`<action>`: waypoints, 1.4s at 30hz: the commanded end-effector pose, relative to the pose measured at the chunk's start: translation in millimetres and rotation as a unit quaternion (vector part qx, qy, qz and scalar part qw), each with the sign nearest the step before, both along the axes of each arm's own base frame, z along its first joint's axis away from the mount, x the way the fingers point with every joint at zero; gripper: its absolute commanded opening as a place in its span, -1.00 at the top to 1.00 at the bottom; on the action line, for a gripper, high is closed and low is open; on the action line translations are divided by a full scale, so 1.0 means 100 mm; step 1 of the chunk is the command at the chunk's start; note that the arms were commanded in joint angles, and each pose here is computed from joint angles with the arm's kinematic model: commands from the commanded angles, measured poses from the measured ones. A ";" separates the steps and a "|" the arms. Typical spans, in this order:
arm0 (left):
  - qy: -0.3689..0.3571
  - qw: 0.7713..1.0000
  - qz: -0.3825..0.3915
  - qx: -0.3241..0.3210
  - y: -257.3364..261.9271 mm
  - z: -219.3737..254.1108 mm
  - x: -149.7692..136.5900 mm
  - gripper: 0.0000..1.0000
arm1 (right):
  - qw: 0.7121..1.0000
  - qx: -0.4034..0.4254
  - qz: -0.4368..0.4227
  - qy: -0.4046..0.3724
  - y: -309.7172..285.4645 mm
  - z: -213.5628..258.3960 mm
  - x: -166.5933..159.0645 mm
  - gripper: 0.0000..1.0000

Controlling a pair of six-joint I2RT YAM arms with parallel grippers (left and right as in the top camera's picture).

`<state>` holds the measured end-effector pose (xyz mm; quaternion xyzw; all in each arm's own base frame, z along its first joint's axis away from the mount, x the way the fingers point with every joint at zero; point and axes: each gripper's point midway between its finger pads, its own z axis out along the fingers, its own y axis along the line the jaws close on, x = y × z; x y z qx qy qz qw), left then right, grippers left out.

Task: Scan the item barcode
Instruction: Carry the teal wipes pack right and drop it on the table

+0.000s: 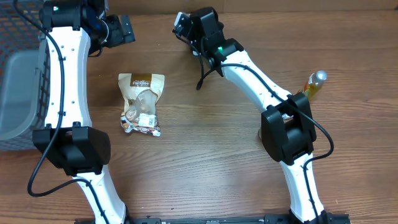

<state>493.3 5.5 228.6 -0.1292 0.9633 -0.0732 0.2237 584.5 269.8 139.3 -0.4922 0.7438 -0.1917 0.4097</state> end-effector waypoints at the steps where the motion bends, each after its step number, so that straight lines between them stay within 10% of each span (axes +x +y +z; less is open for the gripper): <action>1: -0.018 1.000 0.002 0.004 0.00 0.15 0.00 -0.99 | 0.999 -0.001 0.018 0.037 0.07 -0.21 -0.11 0.93; 17: -0.018 1.000 0.002 0.004 0.00 0.15 0.00 -0.99 | 0.999 0.014 0.029 0.041 0.10 -0.18 -0.11 0.85; 24: -0.018 1.000 0.002 0.004 0.00 0.15 0.00 -0.99 | 0.988 0.141 -0.059 -0.024 -0.11 1.03 -0.23 0.93; 32: -0.018 1.000 0.003 0.004 0.00 0.15 0.00 -0.99 | 0.891 0.305 -0.214 0.260 -0.45 0.72 -1.20 0.93; 42: -0.018 1.000 0.003 0.004 0.00 0.15 0.00 -0.99 | 0.796 0.173 -0.329 0.478 -0.96 -0.01 -2.20 0.93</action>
